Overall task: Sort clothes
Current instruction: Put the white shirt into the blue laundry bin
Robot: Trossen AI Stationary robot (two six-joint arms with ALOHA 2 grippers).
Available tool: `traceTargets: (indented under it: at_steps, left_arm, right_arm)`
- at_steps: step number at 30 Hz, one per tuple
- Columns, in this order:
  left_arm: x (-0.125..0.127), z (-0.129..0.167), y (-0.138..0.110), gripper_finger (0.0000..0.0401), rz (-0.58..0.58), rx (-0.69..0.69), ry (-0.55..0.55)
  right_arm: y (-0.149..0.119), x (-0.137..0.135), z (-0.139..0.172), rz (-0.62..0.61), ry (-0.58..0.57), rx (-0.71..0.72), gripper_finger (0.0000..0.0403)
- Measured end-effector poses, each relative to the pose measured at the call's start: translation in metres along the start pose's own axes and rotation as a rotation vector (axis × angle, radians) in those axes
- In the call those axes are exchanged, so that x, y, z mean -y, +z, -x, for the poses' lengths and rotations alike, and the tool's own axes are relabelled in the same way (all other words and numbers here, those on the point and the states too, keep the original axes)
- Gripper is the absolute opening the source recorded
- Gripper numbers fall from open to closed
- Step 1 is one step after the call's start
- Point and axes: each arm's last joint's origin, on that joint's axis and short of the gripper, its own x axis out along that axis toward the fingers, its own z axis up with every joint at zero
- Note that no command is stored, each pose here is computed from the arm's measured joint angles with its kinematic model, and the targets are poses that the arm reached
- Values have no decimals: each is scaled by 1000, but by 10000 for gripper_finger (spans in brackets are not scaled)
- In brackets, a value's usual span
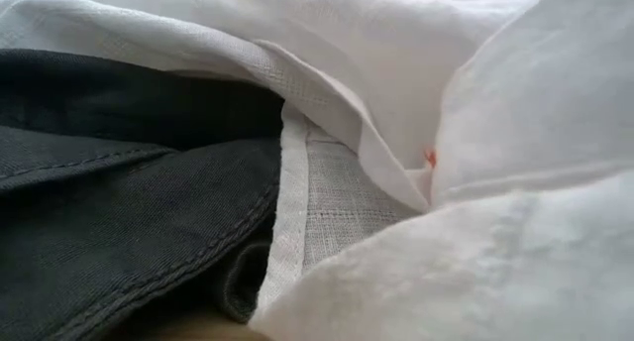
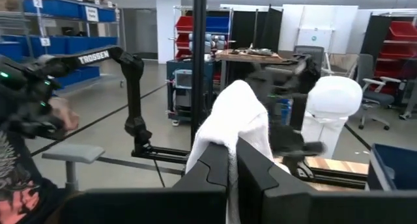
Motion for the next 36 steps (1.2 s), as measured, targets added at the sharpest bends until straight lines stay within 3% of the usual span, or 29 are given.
traceTargets:
  at_steps: [3, 6, 15, 18, 30, 36]
  left_arm:
    - [-16, -19, -2, 195, 54, -26, -10]
    - [-32, -41, -10, 212, 92, -71, -87]
    - [-50, -65, -20, 217, 80, -18, -380]
    - [-54, -72, -20, 217, 85, -14, -399]
    - [-33, -119, -15, 217, 77, 68, -635]
    - [-24, -123, -12, 211, 54, 99, -665]
  right_arm:
    - [0, -3, 3, -3, 22, -1, 0]
    - [0, -6, 5, -4, 47, -2, 0]
    - [0, -16, 16, -6, 122, -3, 0]
    - [0, -19, 19, -6, 142, -3, 0]
    - [1, -20, 20, -2, 151, -2, 0]
    - [1, -20, 20, -6, 151, 2, 0]
